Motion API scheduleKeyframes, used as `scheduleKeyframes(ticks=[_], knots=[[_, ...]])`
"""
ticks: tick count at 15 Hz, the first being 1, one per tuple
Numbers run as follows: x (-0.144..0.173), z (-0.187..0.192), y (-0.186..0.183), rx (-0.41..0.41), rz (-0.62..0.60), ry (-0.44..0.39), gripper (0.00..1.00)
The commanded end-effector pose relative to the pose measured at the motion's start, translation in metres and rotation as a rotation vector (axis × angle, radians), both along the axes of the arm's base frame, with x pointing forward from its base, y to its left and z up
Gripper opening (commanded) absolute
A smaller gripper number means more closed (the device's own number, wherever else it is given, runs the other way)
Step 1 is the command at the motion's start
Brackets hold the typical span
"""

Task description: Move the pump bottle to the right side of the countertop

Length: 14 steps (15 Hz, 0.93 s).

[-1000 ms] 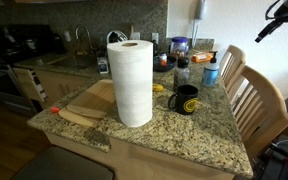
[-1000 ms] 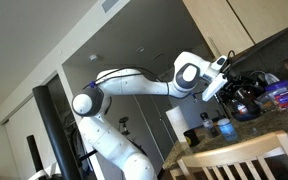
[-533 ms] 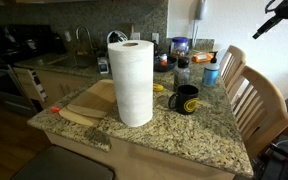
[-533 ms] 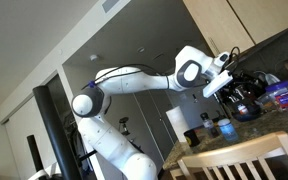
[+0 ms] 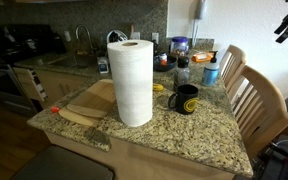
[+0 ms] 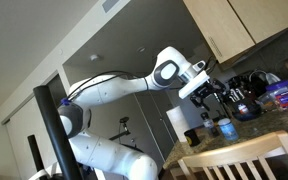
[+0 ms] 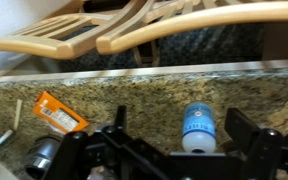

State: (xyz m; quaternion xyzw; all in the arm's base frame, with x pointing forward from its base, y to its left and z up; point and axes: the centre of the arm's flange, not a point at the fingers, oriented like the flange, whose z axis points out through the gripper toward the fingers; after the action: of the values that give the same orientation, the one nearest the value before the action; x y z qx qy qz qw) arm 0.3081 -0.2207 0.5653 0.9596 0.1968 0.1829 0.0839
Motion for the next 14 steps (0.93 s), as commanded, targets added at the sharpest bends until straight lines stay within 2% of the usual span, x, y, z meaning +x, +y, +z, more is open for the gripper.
scheduleKeyframes(ticks=[1,4,5,6,9,11,14], knots=[[-0.068,-0.021,0.055,-0.040,0.190,0.055,1.00],[-0.075,-0.021,0.054,-0.080,0.337,0.106,1.00],[-0.075,-0.018,0.048,-0.139,0.365,0.103,1.00],[-0.061,-0.005,0.047,-0.081,0.288,0.104,1.00],[-0.063,0.000,0.046,-0.089,0.289,0.091,1.00],[-0.034,0.007,0.044,-0.013,0.221,0.061,1.00],[0.009,-0.003,0.091,-0.003,0.269,0.057,1.00]])
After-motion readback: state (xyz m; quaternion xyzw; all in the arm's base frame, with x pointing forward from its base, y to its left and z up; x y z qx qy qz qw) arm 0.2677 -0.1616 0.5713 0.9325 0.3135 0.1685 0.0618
